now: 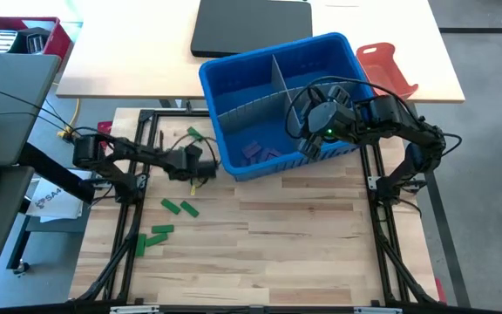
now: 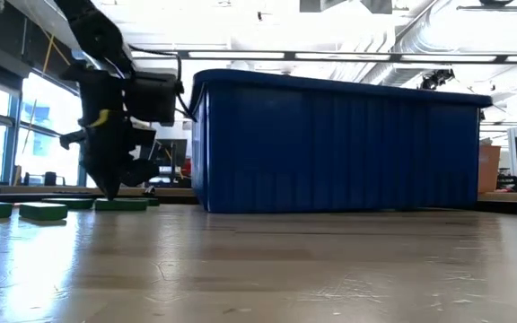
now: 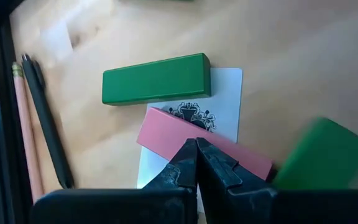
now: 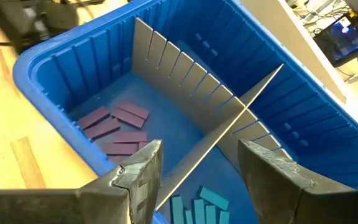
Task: Sort blocks
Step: Move the blocks to the center of the table
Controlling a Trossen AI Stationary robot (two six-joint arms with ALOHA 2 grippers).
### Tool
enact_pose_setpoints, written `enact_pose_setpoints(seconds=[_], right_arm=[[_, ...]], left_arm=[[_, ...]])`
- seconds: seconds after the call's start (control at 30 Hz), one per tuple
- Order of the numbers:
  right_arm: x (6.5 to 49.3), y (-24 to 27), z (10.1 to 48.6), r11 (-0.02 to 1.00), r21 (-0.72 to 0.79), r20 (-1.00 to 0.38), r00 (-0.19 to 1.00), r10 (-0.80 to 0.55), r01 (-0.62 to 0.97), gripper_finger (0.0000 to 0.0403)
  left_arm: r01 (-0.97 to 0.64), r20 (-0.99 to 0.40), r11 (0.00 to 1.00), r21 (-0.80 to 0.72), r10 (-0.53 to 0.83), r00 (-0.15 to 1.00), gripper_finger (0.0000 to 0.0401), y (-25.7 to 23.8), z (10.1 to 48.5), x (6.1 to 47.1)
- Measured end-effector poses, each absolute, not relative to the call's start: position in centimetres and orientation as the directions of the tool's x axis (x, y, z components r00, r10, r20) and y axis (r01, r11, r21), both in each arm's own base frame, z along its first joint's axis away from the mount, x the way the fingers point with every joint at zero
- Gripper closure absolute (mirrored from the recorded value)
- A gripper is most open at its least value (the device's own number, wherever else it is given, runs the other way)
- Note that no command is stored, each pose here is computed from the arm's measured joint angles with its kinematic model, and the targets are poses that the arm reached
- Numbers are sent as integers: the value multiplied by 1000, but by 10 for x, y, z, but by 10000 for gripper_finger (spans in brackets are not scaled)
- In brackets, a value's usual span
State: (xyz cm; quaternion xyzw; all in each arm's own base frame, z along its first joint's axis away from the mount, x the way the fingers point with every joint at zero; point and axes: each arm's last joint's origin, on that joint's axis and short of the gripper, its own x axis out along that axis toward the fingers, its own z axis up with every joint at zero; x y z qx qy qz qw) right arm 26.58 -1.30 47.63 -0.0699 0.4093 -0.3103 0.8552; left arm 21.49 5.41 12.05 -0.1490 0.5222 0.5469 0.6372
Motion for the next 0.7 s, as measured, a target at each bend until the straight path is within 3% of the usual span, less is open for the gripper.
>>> enact_pose_setpoints(seconds=[0.23,0.6,0.7], right_arm=[[266,-13,476,796,-396,-653,470,-594,457,198],[276,-5,454,813,-435,-697,427,-576,387,199],[280,-4,445,811,-453,-707,405,-580,371,199]], left_arm=[[-852,-834,386,353,542,-100,398,28,128,213],[-730,-898,643,232,430,93,398,-37,135,213],[-723,-908,673,159,386,160,398,-57,143,215]])
